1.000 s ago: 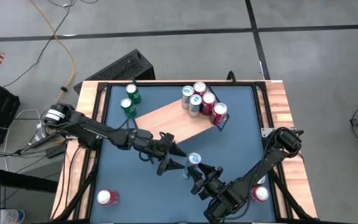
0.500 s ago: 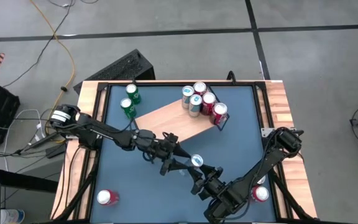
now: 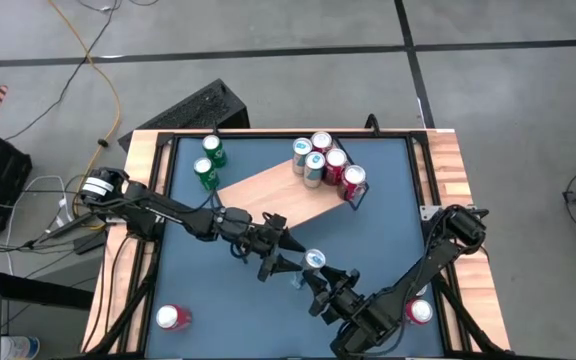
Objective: Place canned beverage on shelf
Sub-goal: Put the blue soda can on the shelf aligned with the other blue soda cans
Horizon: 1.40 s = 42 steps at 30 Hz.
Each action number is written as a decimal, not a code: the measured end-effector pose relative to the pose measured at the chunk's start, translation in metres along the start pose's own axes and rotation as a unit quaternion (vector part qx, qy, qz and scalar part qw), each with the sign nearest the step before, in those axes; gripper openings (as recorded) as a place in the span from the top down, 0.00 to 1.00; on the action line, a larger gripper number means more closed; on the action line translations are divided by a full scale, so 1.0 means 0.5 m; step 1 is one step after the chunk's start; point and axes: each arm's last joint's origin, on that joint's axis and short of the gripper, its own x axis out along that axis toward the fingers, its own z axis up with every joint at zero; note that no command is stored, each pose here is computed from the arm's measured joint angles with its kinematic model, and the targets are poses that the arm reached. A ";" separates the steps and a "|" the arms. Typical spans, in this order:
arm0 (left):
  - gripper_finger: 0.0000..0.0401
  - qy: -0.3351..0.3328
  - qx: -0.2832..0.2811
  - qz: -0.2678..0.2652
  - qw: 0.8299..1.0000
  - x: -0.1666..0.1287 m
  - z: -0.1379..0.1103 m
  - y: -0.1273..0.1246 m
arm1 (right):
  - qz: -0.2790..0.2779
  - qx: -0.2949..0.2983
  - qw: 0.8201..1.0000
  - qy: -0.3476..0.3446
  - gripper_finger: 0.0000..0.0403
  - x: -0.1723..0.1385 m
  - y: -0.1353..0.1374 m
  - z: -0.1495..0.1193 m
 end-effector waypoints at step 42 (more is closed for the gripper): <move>0.49 -0.008 0.010 -0.034 0.999 -0.001 0.007 -0.008 | 0.004 0.066 0.998 -0.024 0.44 0.038 -0.072 -0.027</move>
